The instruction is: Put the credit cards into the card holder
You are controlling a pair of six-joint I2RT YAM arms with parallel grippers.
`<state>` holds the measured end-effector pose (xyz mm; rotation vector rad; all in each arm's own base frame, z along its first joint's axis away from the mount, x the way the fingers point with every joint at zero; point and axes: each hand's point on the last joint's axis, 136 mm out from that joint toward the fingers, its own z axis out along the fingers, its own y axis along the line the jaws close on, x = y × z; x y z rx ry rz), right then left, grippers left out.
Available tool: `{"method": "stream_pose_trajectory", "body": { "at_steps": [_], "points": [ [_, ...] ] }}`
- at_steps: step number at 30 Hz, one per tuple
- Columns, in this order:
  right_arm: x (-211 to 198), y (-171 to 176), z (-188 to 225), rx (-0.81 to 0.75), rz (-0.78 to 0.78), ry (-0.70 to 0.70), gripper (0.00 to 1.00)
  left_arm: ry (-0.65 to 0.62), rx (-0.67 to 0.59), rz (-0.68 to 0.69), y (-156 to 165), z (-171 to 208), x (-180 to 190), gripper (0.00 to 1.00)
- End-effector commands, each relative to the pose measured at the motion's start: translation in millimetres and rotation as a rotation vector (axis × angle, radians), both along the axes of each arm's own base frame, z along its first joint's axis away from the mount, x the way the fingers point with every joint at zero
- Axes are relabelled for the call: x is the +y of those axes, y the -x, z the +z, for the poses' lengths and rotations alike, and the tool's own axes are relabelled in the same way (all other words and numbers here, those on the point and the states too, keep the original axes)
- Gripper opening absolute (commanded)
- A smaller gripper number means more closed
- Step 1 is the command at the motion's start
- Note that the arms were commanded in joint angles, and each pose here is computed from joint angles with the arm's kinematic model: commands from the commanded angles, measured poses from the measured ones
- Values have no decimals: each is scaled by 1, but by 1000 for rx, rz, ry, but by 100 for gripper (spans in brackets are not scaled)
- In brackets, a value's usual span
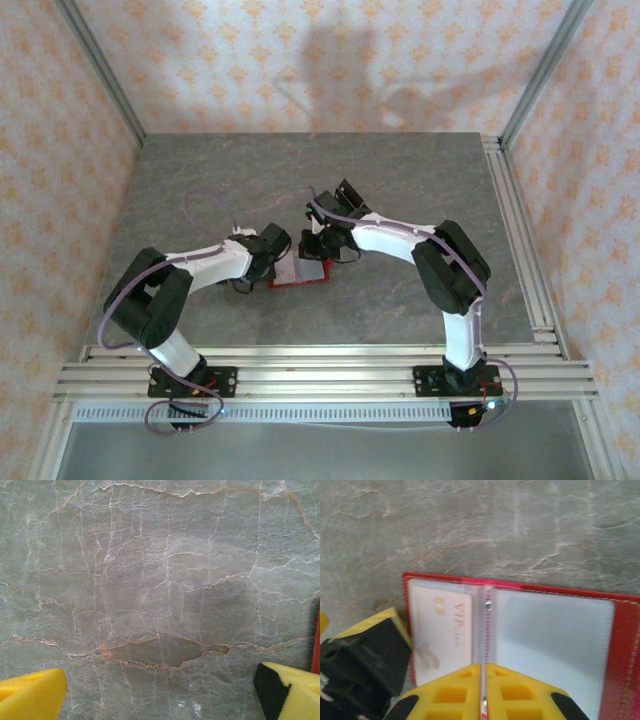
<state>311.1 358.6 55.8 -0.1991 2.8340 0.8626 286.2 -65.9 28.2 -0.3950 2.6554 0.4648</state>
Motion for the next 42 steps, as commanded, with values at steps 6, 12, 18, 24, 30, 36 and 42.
{"method": "stream_pose_trajectory", "body": {
  "at_steps": [6,12,18,24,30,36,42],
  "points": [
    [-24,18,-38,32,-5,75,10,-51,1,6,7,14,12,98],
    [-43,32,-45,41,-20,107,9,-54,-9,6,9,21,14,98],
    [-57,42,-47,47,-42,116,9,-55,-16,3,9,27,15,98],
    [-59,43,-41,43,-49,107,9,-47,-34,-2,9,34,14,98],
    [-42,33,-15,19,-29,47,10,18,-61,-44,2,42,-1,98],
    [-34,15,20,-51,-23,28,21,64,-86,-101,-3,47,-23,98],
    [-38,-1,25,-85,-19,78,36,61,-74,-127,-1,38,-36,98]
  ]
}}
